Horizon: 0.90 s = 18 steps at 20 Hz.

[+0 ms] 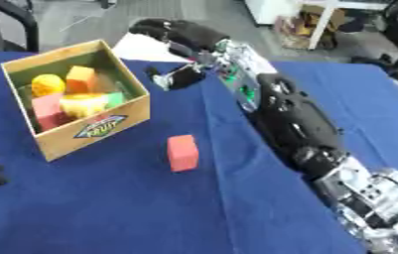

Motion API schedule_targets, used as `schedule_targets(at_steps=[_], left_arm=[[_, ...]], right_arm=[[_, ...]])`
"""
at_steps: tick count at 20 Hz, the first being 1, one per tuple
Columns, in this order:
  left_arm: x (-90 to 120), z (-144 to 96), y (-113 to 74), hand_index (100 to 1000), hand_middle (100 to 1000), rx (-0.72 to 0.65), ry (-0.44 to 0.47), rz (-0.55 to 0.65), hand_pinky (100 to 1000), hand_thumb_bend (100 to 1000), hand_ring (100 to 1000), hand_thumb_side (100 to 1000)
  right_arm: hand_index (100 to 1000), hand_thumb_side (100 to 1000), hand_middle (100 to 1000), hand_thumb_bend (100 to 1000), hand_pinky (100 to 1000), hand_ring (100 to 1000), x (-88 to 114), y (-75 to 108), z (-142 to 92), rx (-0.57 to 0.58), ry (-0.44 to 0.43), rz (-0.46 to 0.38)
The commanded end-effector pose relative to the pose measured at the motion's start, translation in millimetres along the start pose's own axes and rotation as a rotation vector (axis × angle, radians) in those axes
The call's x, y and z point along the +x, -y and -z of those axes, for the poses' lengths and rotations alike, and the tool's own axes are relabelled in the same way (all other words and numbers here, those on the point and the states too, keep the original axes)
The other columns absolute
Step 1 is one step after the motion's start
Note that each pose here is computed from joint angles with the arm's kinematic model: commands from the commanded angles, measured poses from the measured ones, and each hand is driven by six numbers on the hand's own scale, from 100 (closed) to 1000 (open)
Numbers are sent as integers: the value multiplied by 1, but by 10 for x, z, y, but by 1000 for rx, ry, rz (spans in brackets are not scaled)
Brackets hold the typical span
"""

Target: Pick up objects on the table and place them in the box.

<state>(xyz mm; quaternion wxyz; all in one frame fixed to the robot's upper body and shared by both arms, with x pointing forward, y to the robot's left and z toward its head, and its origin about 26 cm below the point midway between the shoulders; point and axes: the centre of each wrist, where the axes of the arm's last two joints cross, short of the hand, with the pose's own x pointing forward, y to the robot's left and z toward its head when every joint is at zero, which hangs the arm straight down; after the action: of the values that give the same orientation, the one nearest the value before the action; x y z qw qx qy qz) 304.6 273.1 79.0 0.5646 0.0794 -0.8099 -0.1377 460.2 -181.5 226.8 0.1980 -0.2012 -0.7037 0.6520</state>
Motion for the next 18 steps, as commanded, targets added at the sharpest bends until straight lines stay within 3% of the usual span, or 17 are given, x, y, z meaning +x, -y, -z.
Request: schedule_targets(at_steps=[1,7,18], left_arm=[[46,14,-58,766,587,14,18,20,689,100,571,754],[43,10,-58,766,588,15,17,21,690,100,571,753],[59,28,-52,767,589,12,26,17,690,100,572,751]], right_arm=[[1000,498,973,100,870,892,43,201,-254,92,89,1],[1000,424,995,100,880,939,150,-163,-436,364,120,-47],[1000,546,1000,100,887,964,221,-686,-250,482,95,-160]])
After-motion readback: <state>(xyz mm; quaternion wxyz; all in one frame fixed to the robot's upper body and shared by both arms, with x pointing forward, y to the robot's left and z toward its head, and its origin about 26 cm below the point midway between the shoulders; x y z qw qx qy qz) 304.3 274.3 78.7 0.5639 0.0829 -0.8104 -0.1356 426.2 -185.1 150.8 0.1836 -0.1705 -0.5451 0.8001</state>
